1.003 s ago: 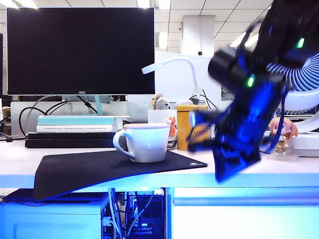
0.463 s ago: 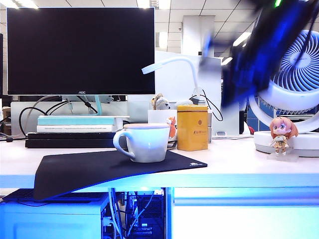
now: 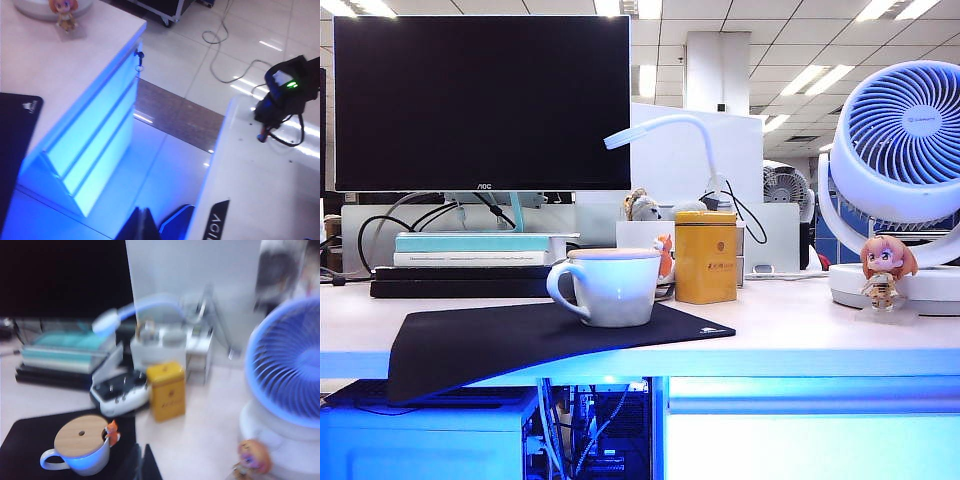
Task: Open the drawer, place the cleaning sponge inside, then close the drawer.
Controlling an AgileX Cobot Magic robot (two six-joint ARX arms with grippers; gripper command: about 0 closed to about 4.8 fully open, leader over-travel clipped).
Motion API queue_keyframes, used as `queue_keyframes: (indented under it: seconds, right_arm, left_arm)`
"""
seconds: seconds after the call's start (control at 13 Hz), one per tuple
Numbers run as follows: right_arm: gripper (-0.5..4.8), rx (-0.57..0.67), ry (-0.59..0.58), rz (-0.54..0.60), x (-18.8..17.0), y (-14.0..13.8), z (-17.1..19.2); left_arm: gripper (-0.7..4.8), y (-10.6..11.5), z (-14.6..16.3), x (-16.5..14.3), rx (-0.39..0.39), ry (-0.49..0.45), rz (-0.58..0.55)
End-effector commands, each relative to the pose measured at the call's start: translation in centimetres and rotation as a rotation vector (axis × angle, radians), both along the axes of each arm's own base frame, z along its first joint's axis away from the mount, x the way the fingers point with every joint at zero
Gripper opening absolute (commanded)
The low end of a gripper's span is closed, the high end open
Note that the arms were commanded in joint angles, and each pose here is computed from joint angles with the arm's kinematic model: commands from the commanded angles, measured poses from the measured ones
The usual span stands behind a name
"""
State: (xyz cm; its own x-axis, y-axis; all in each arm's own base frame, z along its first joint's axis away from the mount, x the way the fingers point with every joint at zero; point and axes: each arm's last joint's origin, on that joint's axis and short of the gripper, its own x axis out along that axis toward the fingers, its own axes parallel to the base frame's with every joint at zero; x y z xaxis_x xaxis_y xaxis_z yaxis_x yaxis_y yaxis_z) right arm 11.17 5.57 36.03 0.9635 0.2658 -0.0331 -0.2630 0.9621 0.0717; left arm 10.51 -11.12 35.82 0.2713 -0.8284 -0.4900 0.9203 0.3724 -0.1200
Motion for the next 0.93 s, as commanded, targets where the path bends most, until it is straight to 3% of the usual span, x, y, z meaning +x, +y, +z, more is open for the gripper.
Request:
queue_keyframes:
  seconds: [0.08,0.23,0.39,0.54,0.69,0.93]
  right_arm:
    - [-0.01,-0.039,0.019,0.071,-1.9,-0.8,-4.7]
    - [-0.01,-0.055,0.049,0.063,-2.5,-1.2,-8.6]
    - [-0.01,-0.081,0.103,0.044,-2.7,-1.4,-13.2]
    - [-0.01,-0.112,0.174,0.052,-3.2,-1.7,-14.9]
    - [-0.01,-0.117,0.183,0.049,-3.3,-1.7,-15.1]
    - [-0.01,-0.115,0.178,0.05,-3.3,-1.7,-15.0]
  left_arm:
    - [-0.06,0.0,0.3,-0.7,-0.008,-0.035,-0.021]
    - [-0.06,-0.4,0.3,-1.1,0.007,-0.063,-0.05]
    - [-0.06,-1.5,-0.6,-1.4,-0.033,-0.068,-0.101]
    - [-0.06,-3.4,-4.9,-2.0,0.046,-0.056,-0.143]
    - [-0.06,-4.4,-8.0,-1.6,-0.039,-0.035,-0.056]
    - [-0.06,-4.8,-10.3,-0.6,-0.123,-0.091,0.164]
